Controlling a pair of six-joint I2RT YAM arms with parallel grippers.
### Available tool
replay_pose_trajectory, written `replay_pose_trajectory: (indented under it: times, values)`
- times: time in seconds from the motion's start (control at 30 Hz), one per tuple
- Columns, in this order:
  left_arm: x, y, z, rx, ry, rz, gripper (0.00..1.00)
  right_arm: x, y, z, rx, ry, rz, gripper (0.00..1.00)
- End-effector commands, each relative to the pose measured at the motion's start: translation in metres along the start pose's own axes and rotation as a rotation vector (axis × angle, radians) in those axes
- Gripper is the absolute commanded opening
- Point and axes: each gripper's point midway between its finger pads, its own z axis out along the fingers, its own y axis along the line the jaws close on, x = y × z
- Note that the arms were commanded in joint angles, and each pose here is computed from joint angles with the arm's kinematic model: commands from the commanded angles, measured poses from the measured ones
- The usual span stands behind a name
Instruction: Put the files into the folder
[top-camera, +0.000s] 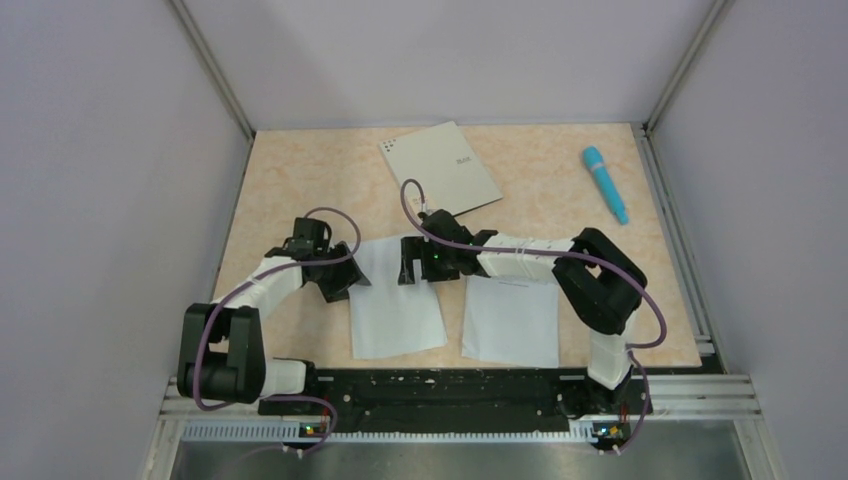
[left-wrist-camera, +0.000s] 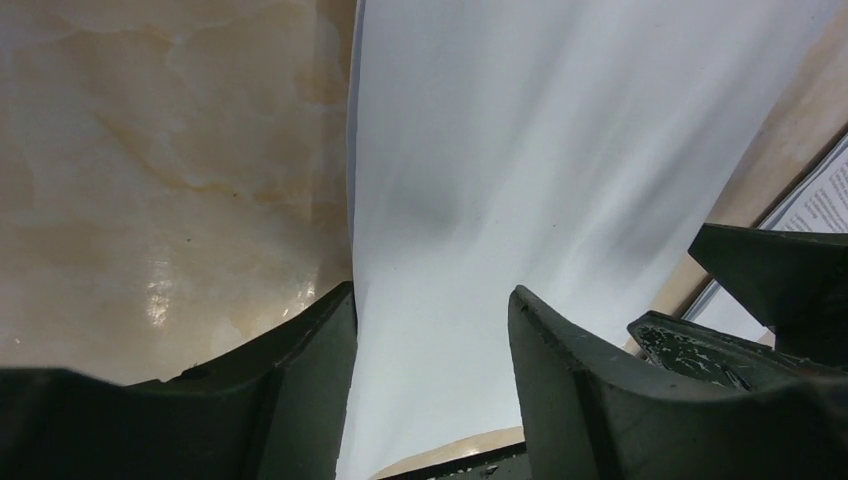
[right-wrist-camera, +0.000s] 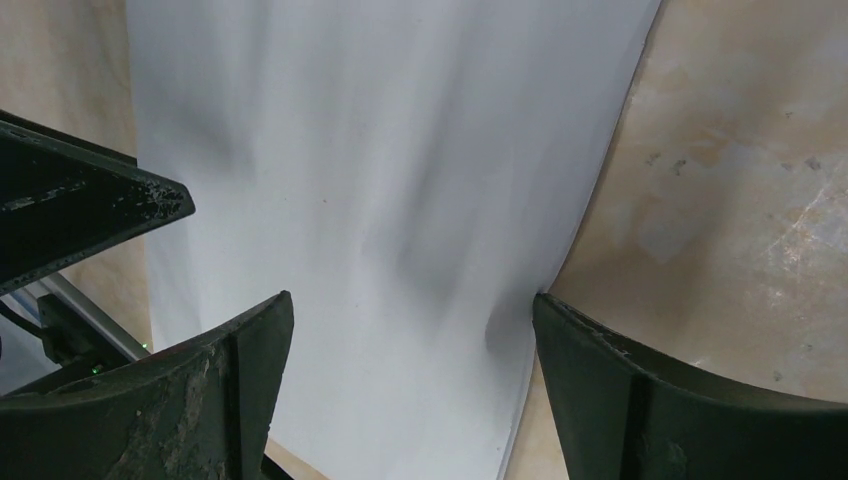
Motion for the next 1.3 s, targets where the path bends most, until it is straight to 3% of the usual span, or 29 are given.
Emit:
replay_pose_trajectory:
  times: [0.0, 0.13, 0.33, 0.4, 0.53, 0.57, 0.73, 0.93, 1.1, 1.27]
  values:
    - [-0.003, 0.002, -0.004, -0.028, 0.0, 0.026, 0.58, 0.009, -0.001, 0.01, 0.019, 0.024, -0.006, 0.89]
    - [-0.006, 0.019, -0.002, -0.123, -0.013, 0.022, 0.54, 0.012, -0.005, 0.011, 0.029, 0.03, -0.003, 0.89]
    - [-0.005, 0.025, 0.002, -0.137, -0.018, 0.018, 0.49, 0.015, -0.007, 0.013, 0.033, 0.038, -0.002, 0.89]
    - [-0.004, 0.025, 0.004, -0.133, -0.011, 0.016, 0.39, 0.015, -0.007, 0.014, 0.033, 0.037, -0.001, 0.89]
    - [-0.013, 0.02, -0.003, -0.136, -0.042, 0.046, 0.04, 0.009, -0.006, 0.011, 0.03, 0.023, -0.007, 0.89]
    - [-0.018, 0.016, -0.007, -0.128, -0.058, 0.065, 0.0, 0.007, -0.006, 0.009, 0.028, 0.016, -0.01, 0.89]
    - [-0.046, -0.017, -0.043, -0.048, -0.165, 0.184, 0.0, -0.024, -0.008, -0.013, 0.004, -0.053, -0.01, 0.89]
    - [-0.061, -0.1, -0.122, 0.252, -0.347, 0.458, 0.0, -0.081, 0.005, -0.073, -0.126, -0.252, -0.041, 0.91]
    - [-0.047, -0.167, -0.186, 0.525, -0.441, 0.679, 0.0, -0.132, 0.044, -0.153, -0.322, -0.514, -0.129, 0.95]
    - [-0.014, -0.223, -0.246, 0.77, -0.518, 0.888, 0.0, -0.155, 0.063, -0.228, -0.438, -0.722, -0.214, 0.99]
